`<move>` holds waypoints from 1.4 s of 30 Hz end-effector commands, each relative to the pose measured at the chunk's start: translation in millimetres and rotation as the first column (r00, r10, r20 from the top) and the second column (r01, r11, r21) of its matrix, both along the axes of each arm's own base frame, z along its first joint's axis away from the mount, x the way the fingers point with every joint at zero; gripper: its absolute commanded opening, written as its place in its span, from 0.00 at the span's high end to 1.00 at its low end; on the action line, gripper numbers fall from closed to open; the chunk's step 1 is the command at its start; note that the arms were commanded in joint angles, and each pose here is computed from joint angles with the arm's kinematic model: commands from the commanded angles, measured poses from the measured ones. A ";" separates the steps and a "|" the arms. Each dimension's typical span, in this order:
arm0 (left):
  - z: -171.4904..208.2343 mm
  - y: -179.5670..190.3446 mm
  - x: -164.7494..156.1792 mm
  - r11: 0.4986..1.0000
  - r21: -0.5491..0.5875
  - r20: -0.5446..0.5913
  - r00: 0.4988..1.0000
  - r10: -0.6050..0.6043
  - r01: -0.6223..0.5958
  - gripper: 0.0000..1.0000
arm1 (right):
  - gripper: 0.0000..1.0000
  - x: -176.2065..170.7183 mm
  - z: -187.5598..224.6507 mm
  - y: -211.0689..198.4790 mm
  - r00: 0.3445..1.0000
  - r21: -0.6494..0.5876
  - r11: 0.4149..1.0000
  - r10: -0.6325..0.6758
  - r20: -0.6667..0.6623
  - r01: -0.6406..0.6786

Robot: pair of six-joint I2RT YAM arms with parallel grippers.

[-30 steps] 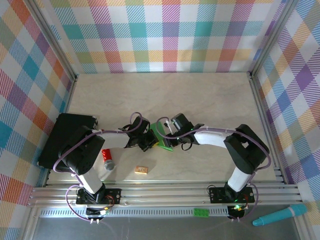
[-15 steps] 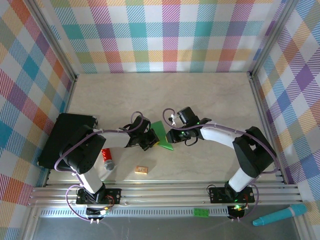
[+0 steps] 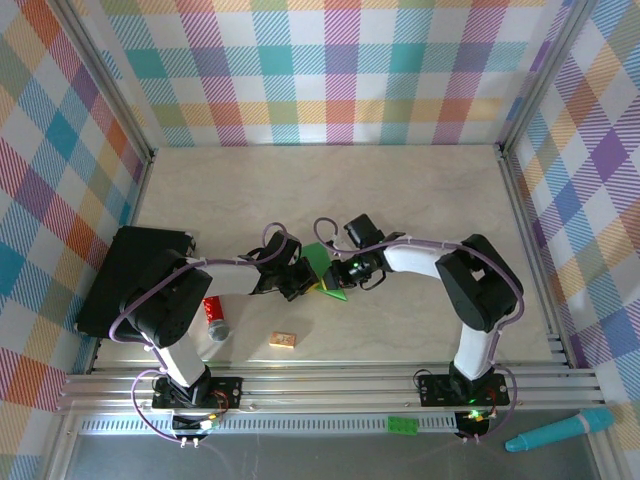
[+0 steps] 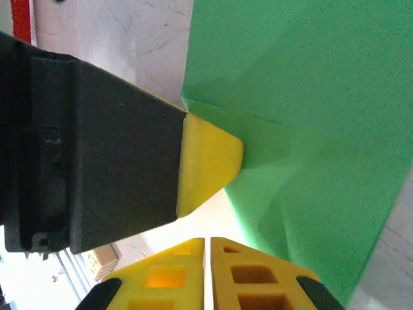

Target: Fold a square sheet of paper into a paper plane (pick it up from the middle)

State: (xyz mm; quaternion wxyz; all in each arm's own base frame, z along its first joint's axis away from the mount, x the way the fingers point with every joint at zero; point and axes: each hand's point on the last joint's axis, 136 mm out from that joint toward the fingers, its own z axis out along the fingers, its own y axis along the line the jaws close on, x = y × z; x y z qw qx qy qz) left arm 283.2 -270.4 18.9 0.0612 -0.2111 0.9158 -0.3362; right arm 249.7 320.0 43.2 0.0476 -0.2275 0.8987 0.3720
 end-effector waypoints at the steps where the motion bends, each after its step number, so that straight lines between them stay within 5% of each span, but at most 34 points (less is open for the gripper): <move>1: -33.3 21.4 -16.1 0.992 0.124 -0.085 0.996 0.020 -0.009 1.00 | 0.87 -1.2 0.0 8.4 0.999 0.020 0.999 0.032 -0.013 -0.032; 42: -56.5 43.0 -30.2 0.968 0.252 -0.175 0.984 0.026 0.020 1.00 | 0.87 -29.1 -35.7 -47.4 0.991 -0.163 0.986 0.002 -0.132 -0.024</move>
